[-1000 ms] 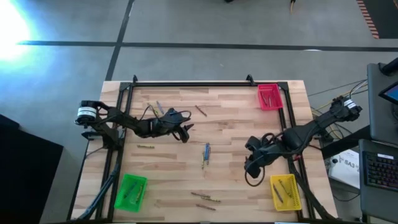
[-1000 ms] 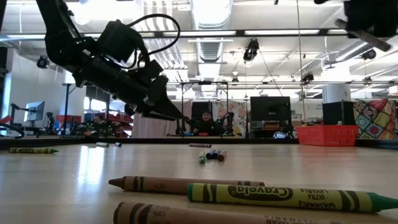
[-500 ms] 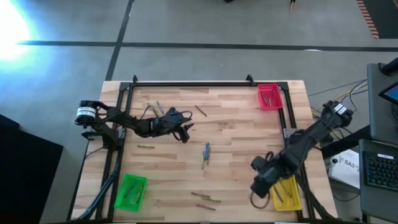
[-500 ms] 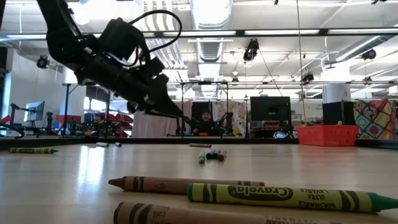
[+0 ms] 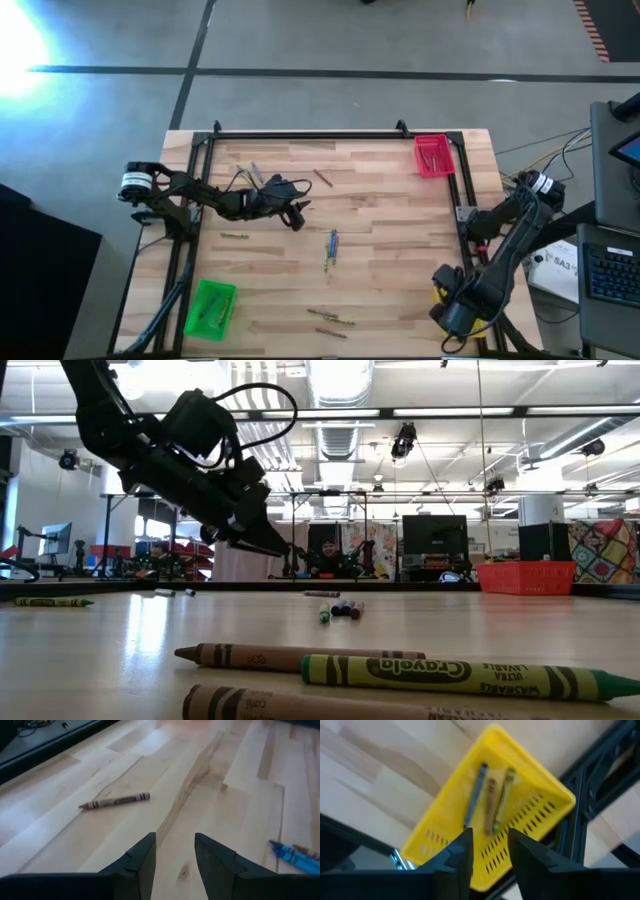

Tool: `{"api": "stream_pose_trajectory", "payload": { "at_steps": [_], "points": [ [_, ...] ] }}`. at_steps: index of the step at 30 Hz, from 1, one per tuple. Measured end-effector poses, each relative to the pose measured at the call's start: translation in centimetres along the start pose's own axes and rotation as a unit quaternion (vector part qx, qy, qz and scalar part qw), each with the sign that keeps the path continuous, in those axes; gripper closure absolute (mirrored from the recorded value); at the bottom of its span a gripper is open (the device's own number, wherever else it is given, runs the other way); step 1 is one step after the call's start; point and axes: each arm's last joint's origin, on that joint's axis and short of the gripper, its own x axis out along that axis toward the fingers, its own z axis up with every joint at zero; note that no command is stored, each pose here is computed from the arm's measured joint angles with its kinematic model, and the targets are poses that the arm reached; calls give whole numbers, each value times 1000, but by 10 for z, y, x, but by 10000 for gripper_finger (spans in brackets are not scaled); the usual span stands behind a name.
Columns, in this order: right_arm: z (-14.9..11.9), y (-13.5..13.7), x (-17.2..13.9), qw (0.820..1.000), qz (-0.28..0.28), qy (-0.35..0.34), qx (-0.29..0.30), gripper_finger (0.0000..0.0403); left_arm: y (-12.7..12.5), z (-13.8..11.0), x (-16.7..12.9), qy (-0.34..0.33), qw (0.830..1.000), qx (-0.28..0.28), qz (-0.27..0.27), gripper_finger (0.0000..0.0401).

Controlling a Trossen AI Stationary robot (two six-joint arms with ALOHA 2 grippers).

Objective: Sort crayons
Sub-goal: Put the blue crayon into the red bin

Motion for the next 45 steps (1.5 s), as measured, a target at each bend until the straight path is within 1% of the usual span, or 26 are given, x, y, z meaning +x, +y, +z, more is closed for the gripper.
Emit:
{"api": "stream_pose_trajectory", "payload": {
  "at_steps": [3, 5, 7, 9, 10, 12, 15, 18, 22, 24, 25, 27, 29, 31, 34, 37, 40, 43, 45],
  "points": [
    [5, 0, -1, 999, 10, -42, -26, 261, -1, 4, 0, -6, 1000, 2, -2, 283],
    [14, 2, -4, 993, 23, -103, -58, 249, -3, 7, 1, -7, 1000, 13, -19, 283],
    [27, 5, -7, 980, 31, -181, -75, 241, -6, 9, 1, -4, 998, 32, -55, 283],
    [45, 8, -11, 964, 31, -252, -76, 237, -9, 12, 1, -7, 995, 45, -92, 283],
    [55, 9, -13, 957, 27, -282, -70, 236, -11, 13, 1, -8, 993, 48, -106, 283],
    [78, 9, -15, 949, 12, -312, -51, 235, -12, 15, 2, -10, 991, 53, -120, 283],
    [113, 9, -15, 945, 3, -324, -39, 234, -14, 14, 1, -8, 989, 61, -133, 283],
    [144, 13, -11, 938, 22, -341, -61, 234, -14, 12, 0, -4, 989, 62, -136, 283],
    [185, 20, -7, 920, 94, -373, -73, 236, -14, 10, 0, -1, 989, 62, -135, 283],
    [200, 23, -4, 911, 134, -381, -90, 238, -14, 10, 0, 3, 989, 62, -134, 283],
    [206, 24, -2, 906, 149, -383, -99, 240, -13, 9, 0, 7, 989, 63, -134, 283],
    [216, 26, 3, 901, 159, -388, -110, 244, -13, 8, 0, 11, 989, 65, -131, 283],
    [226, 27, 8, 901, 151, -391, -112, 248, -13, 7, 0, 14, 990, 67, -125, 283],
    [234, 27, 14, 906, 131, -386, -116, 253, -11, 5, 1, 20, 991, 70, -108, 283],
    [243, 36, 20, 907, 121, -374, -151, 257, -9, 3, 1, 31, 993, 74, -87, 283],
    [251, 51, 25, 903, 117, -354, -213, 259, -9, 3, 1, 30, 993, 84, -73, 283],
    [261, 69, 28, 896, 117, -341, -259, 257, -8, 3, 1, 28, 994, 86, -58, 283],
    [272, 87, 28, 889, 126, -333, -288, 255, -7, 3, 1, 26, 995, 86, -49, 283],
    [280, 98, 27, 887, 135, -329, -294, 255, -7, 3, 1, 26, 995, 87, -48, 283]
  ]
}}
